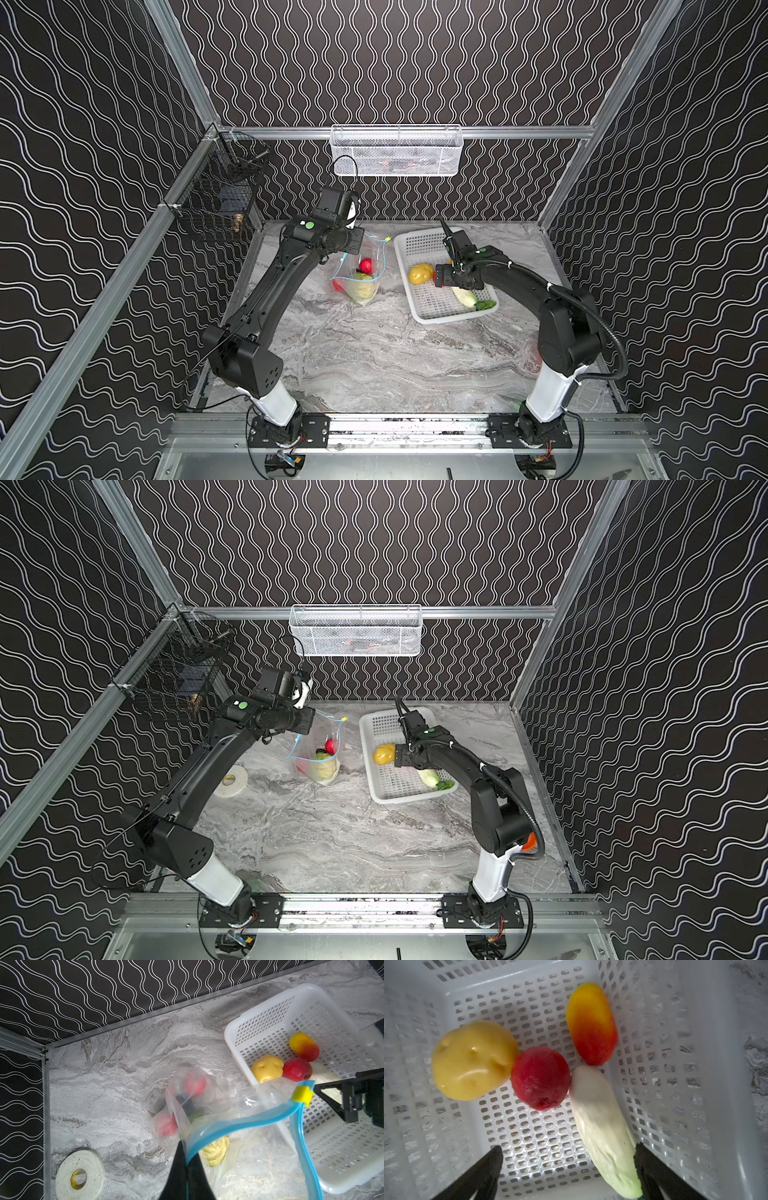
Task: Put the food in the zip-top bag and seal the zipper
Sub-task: 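Lower the right gripper and grasp the white radish in the basket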
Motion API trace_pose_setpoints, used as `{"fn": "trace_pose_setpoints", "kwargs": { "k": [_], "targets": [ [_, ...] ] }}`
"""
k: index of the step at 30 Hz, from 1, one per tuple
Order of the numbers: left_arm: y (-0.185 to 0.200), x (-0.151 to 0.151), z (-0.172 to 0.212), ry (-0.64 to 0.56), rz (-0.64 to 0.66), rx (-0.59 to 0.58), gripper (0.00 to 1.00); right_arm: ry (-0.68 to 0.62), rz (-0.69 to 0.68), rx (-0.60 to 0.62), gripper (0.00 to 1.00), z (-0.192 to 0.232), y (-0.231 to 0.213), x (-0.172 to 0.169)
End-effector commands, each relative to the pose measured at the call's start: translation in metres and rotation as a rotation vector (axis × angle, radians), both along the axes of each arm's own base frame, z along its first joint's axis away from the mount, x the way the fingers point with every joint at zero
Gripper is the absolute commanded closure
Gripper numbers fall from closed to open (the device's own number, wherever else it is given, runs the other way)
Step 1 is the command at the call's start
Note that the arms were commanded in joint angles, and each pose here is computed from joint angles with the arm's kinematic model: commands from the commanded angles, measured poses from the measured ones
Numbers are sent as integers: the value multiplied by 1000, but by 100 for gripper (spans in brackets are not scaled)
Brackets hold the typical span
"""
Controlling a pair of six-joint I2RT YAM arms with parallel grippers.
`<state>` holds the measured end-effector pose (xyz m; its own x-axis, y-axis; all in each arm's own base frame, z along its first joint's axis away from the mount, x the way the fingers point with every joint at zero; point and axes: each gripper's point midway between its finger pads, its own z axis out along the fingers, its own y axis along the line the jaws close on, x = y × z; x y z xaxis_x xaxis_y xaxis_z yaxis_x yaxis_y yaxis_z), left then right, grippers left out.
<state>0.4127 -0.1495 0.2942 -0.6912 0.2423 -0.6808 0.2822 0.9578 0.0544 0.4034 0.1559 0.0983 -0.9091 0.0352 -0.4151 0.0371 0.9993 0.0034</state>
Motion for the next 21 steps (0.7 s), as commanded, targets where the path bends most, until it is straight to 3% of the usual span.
{"fn": "trace_pose_setpoints", "kwargs": {
  "k": [1, 9, 21],
  "targets": [
    [-1, 4, 3, -16, -5, -3, 100, 29, -2, -51, 1, -7, -8, -3],
    [-1, 5, 4, -17, -2, 0, 100, 13, 4, -80, 1, -13, -10, 5],
    [0, 5, 3, -18, -1, 8, 100, 79, -2, -134, 13, -41, -27, 17]
  ]
}}
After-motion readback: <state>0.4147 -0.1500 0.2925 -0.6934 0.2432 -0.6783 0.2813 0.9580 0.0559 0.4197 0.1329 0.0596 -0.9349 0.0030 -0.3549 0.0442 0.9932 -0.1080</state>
